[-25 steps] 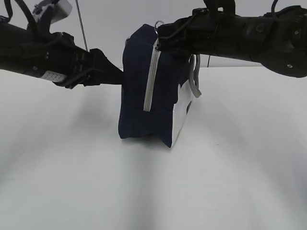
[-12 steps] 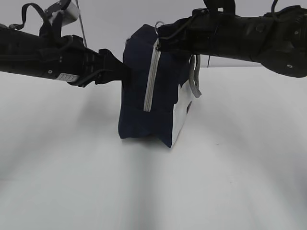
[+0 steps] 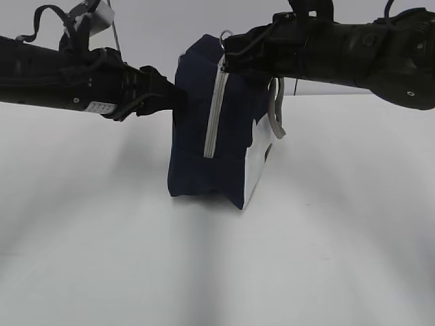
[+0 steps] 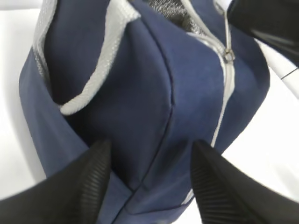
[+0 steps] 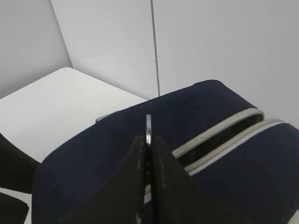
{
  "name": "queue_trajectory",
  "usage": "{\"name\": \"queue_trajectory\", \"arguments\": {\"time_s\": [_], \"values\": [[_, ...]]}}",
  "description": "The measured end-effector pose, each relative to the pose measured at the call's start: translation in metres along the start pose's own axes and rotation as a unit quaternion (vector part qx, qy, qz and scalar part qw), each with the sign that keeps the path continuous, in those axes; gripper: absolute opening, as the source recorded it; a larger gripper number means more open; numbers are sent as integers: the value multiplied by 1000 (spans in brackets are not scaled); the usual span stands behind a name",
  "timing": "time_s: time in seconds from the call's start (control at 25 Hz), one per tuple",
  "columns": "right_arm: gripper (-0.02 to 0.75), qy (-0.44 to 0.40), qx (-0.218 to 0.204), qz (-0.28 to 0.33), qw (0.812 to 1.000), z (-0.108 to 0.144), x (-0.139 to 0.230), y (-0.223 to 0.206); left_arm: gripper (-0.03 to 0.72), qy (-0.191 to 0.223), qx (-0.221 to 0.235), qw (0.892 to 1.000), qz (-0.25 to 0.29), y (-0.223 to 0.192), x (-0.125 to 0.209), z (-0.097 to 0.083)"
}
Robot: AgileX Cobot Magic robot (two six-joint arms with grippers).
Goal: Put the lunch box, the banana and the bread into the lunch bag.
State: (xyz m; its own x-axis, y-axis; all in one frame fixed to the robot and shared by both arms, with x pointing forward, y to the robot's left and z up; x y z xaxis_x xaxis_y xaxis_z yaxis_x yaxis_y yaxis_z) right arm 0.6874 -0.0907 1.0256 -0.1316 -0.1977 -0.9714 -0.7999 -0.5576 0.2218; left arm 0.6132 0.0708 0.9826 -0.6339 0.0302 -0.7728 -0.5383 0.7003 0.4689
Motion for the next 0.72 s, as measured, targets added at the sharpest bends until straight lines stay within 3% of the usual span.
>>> {"name": "queue_trajectory", "arguments": {"time_s": [0.24, 0.72], "values": [[-16, -1, 0, 0, 1000, 0, 0, 0, 428, -2, 11, 1000, -13, -3, -4, -3], [-16, 0, -1, 0, 1000, 0, 0, 0, 414, 1, 19, 999, -35, -9, -9, -2]]}}
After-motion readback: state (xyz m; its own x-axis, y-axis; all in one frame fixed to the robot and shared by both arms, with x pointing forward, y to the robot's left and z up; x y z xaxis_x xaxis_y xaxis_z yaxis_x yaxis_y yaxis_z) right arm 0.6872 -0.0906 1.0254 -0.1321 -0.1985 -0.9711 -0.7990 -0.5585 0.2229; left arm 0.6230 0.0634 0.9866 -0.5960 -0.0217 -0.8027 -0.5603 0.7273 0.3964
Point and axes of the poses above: a point on each arm's last joint axis where the gripper is mounted, y pointing back along that axis away from the gripper, z along the wrist's bending axis when the last joint is at zero, x = y × z, the point moved 10 cm from there along -y, pointing out along that axis toward the gripper, and after that the axes turned 3 degrees about y, right-handed, at the moved point
